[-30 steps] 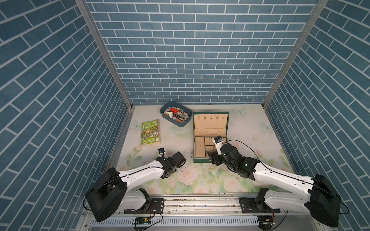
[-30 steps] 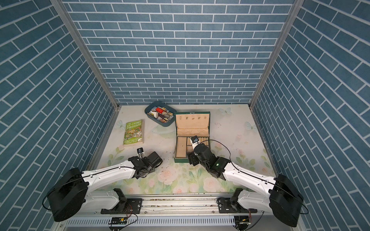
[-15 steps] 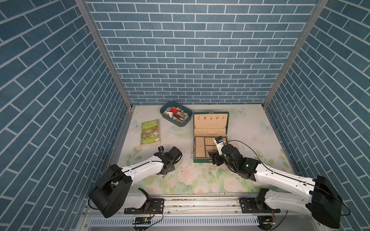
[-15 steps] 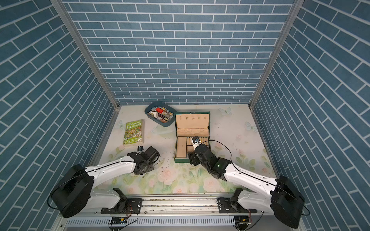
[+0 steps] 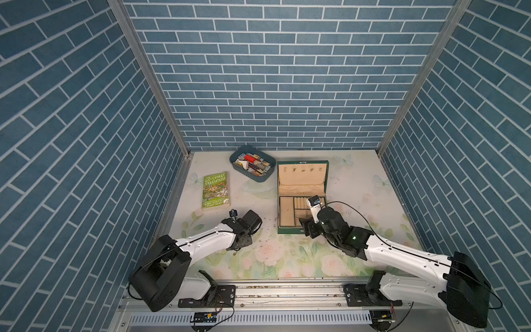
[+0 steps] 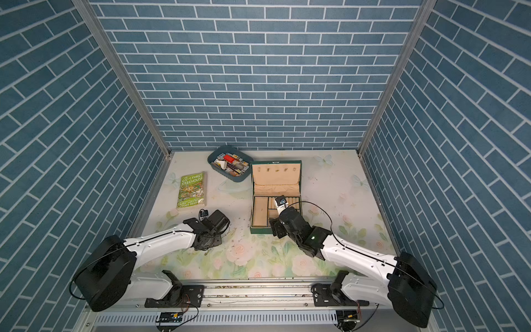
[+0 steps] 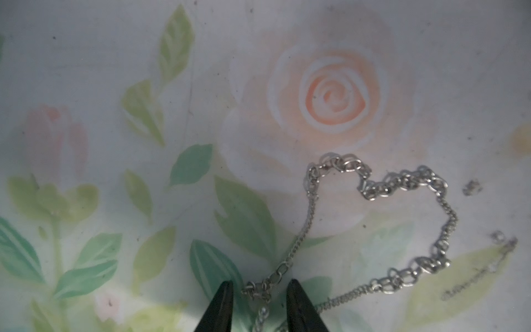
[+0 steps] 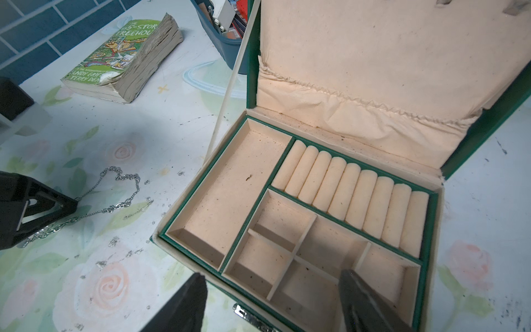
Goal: Put jewelry chain into jewelry box
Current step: Pick up the necklace from the center of the board.
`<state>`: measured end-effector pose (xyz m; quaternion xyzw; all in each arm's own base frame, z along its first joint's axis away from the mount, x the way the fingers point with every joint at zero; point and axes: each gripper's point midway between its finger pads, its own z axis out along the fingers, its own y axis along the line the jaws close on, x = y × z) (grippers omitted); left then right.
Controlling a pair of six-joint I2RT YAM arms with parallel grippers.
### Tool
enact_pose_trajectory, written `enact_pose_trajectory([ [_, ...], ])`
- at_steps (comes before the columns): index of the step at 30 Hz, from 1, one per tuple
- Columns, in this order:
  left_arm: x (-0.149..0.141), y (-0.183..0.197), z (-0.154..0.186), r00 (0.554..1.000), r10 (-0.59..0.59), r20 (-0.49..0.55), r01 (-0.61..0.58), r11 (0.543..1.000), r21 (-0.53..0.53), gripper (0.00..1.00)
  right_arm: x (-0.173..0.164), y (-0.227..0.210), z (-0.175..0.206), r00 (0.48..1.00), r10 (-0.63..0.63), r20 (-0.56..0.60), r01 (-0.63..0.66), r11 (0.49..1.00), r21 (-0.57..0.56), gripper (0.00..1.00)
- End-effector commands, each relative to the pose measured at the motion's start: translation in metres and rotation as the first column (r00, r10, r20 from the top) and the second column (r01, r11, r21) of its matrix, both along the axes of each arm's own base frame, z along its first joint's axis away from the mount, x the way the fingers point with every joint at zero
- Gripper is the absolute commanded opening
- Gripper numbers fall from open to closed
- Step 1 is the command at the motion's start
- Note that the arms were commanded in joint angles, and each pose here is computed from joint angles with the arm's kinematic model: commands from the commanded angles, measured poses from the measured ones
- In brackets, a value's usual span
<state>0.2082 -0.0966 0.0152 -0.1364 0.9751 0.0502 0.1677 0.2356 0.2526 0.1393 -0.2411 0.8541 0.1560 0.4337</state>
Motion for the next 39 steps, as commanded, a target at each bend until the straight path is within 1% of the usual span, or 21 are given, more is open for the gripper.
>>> enact_pose_trajectory([
  [1, -0.01, 0.011, -0.01, 0.999, 0.008, -0.037, -0.006, 0.999, 0.039, 0.32, 0.002, -0.003, 0.003, 1.0, -0.023, 0.015, 0.023, 1.0, 0.006, 0.77],
  [5, -0.017, 0.015, -0.016, 0.998, 0.034, -0.05, -0.032, 0.999, 0.038, 0.27, 0.002, -0.005, 0.008, 0.999, -0.029, 0.026, 0.029, 1.0, 0.008, 0.77],
  [10, -0.031, 0.015, -0.024, 0.995, 0.052, -0.086, -0.053, 0.999, -0.001, 0.27, 0.003, -0.009, 0.015, 0.998, -0.035, 0.048, 0.035, 0.999, 0.003, 0.77],
  [14, -0.035, 0.009, -0.024, 0.993, 0.053, -0.109, -0.057, 0.998, -0.04, 0.26, 0.003, -0.01, 0.02, 0.998, -0.038, 0.06, 0.037, 0.999, 0.003, 0.77],
  [17, -0.041, 0.011, -0.021, 0.991, 0.055, -0.126, -0.061, 0.997, -0.042, 0.27, 0.004, -0.01, 0.021, 0.997, -0.038, 0.062, 0.038, 0.999, 0.001, 0.77],
  [21, -0.046, 0.013, -0.018, 0.988, 0.059, -0.139, -0.066, 0.997, -0.046, 0.31, 0.004, -0.01, 0.022, 0.997, -0.039, 0.066, 0.039, 0.999, 0.004, 0.78],
  [23, -0.048, 0.016, -0.019, 0.987, 0.067, -0.149, -0.072, 0.997, -0.029, 0.32, 0.004, -0.01, 0.022, 0.997, -0.038, 0.066, 0.038, 0.999, 0.007, 0.77],
  [26, -0.048, 0.015, -0.018, 0.987, 0.068, -0.145, -0.074, 0.997, -0.034, 0.32, 0.004, -0.009, 0.02, 0.997, -0.036, 0.062, 0.036, 0.999, 0.01, 0.78],
  [28, -0.046, 0.014, -0.018, 0.988, 0.069, -0.138, -0.075, 0.996, -0.038, 0.28, 0.003, -0.01, 0.019, 0.997, -0.037, 0.061, 0.037, 0.999, 0.008, 0.78],
  [29, -0.045, 0.014, -0.018, 0.988, 0.071, -0.136, -0.077, 0.996, -0.042, 0.23, 0.003, -0.011, 0.019, 0.997, -0.039, 0.062, 0.039, 0.999, 0.006, 0.77],
  [30, -0.05, 0.017, -0.023, 0.986, 0.074, -0.15, -0.08, 0.996, -0.038, 0.16, 0.003, -0.011, 0.019, 0.997, -0.039, 0.064, 0.038, 0.999, 0.007, 0.77],
  [32, -0.055, 0.018, -0.03, 0.982, 0.078, -0.17, -0.088, 0.995, -0.05, 0.07, 0.003, -0.012, 0.021, 0.997, -0.041, 0.067, 0.041, 0.999, 0.006, 0.78],
  [35, -0.06, 0.017, -0.037, 0.978, 0.088, -0.188, -0.104, 0.992, -0.077, 0.04, 0.003, -0.014, 0.022, 0.996, -0.045, 0.072, 0.044, 0.999, 0.005, 0.78],
  [37, -0.063, 0.017, -0.04, 0.977, 0.093, -0.194, -0.113, 0.989, -0.092, 0.0, 0.004, -0.015, 0.023, 0.996, -0.047, 0.076, 0.046, 0.999, 0.004, 0.78],
  [39, -0.062, 0.017, -0.038, 0.977, 0.095, -0.189, -0.116, 0.988, -0.104, 0.0, 0.004, -0.015, 0.024, 0.996, -0.048, 0.079, 0.048, 0.999, 0.004, 0.78],
])
